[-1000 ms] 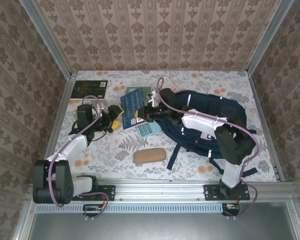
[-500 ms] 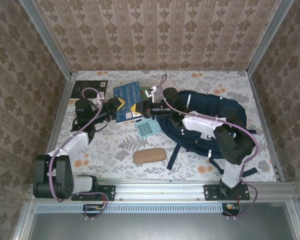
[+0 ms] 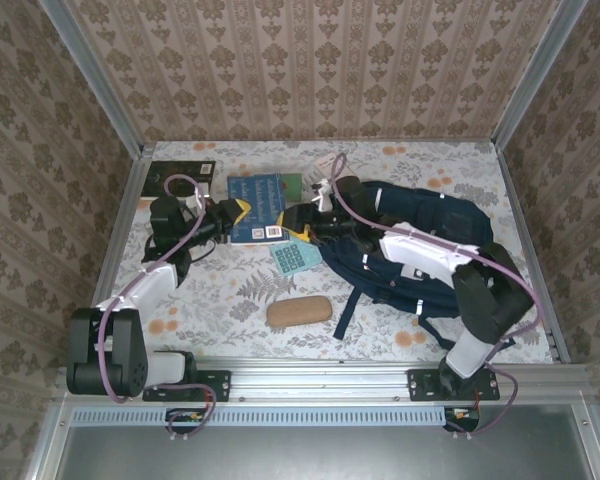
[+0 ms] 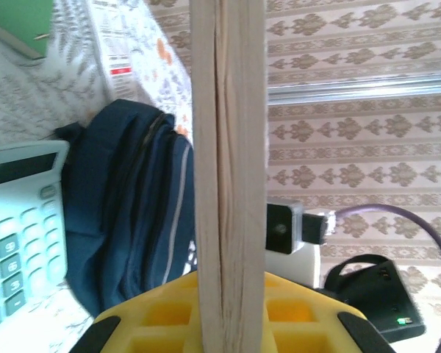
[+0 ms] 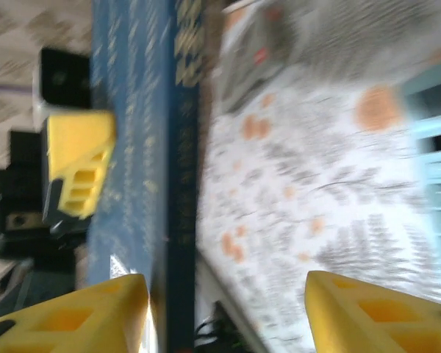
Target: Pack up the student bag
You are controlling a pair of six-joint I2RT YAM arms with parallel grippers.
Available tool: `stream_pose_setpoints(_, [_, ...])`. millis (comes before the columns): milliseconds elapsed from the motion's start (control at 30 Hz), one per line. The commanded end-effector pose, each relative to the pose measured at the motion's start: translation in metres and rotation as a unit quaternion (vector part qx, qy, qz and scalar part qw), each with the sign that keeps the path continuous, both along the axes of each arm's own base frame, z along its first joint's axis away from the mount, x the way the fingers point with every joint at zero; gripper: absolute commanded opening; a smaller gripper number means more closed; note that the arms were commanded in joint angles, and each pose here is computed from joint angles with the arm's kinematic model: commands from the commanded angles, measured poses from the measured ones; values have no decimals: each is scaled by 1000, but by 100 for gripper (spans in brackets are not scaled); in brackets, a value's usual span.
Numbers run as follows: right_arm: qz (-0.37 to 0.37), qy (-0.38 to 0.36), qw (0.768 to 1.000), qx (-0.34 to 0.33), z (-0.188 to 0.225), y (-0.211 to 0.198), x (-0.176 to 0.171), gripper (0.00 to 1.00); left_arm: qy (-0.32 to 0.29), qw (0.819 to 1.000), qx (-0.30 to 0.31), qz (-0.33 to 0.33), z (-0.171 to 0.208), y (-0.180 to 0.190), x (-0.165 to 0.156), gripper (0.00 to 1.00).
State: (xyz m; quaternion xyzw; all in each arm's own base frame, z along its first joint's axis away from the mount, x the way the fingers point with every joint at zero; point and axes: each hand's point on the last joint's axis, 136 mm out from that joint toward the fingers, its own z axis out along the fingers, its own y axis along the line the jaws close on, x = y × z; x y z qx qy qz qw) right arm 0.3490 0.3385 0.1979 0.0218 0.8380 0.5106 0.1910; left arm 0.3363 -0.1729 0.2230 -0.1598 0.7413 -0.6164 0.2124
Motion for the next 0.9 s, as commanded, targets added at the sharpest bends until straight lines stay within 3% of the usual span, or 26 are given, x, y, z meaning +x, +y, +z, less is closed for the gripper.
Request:
stream_pose_setpoints(0, [-84,-22,978,-192,-29,-72,3,60,-50,998,44,-18,22,0,-6,0])
stream_pose_setpoints(167, [-140,-4,912,-386,-48,-138,4,59,-60,993,98,-39,20,-3,-14,0])
stream_pose_setpoints(233, [-139,0,895,-423,-52,-145,8,59,-62,992,104,-46,19,-5,-15,0])
stream_pose_setpoints(400, [-146,0,857,-494,-62,-155,22,60,-64,989,115,-62,17,-15,-17,0])
stream_pose_setpoints(600, [-135,-3,827,-545,-76,-154,36,60,-62,988,124,-73,12,-22,-22,0])
stream_pose_setpoints(767, [-135,-9,825,-549,-77,-150,37,60,-51,987,139,-68,5,-19,-23,0])
stream_pose_setpoints(867, [-148,0,803,-577,-81,-163,35,62,-46,986,144,-65,1,-18,-21,0])
